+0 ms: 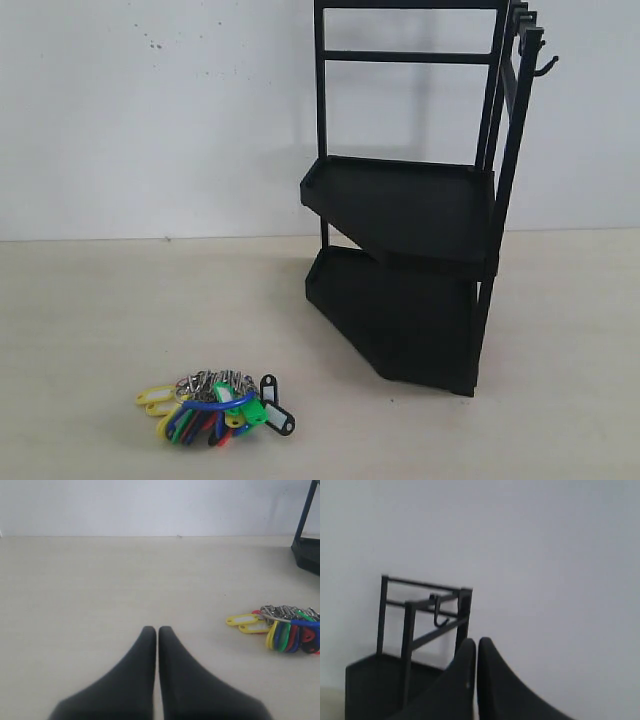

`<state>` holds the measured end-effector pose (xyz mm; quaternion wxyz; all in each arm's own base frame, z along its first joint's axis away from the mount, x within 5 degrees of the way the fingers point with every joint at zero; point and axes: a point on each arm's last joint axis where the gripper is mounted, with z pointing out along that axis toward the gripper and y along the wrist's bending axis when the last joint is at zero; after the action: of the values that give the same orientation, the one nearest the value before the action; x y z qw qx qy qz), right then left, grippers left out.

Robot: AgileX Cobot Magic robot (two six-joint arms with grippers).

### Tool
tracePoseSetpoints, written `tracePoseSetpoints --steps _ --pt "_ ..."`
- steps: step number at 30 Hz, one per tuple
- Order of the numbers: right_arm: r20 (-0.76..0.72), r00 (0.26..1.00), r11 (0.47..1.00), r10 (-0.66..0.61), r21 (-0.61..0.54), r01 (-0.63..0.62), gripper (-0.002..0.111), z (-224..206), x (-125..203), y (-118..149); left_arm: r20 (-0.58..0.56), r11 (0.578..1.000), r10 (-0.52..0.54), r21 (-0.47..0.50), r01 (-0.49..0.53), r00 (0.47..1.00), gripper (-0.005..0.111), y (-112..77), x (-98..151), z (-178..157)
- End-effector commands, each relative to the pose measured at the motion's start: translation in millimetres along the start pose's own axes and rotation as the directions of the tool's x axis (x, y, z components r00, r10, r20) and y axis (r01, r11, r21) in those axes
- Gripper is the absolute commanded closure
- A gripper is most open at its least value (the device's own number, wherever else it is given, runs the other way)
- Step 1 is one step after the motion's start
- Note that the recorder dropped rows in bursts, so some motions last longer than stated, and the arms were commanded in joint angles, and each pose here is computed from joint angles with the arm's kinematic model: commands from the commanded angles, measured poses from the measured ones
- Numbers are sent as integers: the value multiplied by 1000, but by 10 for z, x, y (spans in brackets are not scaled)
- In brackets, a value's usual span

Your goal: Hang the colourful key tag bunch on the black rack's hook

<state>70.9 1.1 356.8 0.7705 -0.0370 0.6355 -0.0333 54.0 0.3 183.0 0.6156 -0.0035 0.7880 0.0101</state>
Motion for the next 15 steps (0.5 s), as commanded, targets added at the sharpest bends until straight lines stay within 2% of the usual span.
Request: tracePoseSetpoints --steps 1,6,10,15 --pt "-206 979 1000 -14 -27 9 107 386 -29 -1 19 1000 -18 -1 18 1000 102 0 -19 -3" --pt "-164 986 1000 25 -10 -27 107 697 -47 -10 19 1000 -18 -1 18 1000 102 0 -19 -3" --pt "-193 971 990 141 11 -141 107 815 33 -4 19 1000 -18 -1 18 1000 102 0 -19 -3" --pt "-250 959 991 133 10 -135 107 828 95 4 19 1000 -18 -1 18 1000 102 0 -19 -3"
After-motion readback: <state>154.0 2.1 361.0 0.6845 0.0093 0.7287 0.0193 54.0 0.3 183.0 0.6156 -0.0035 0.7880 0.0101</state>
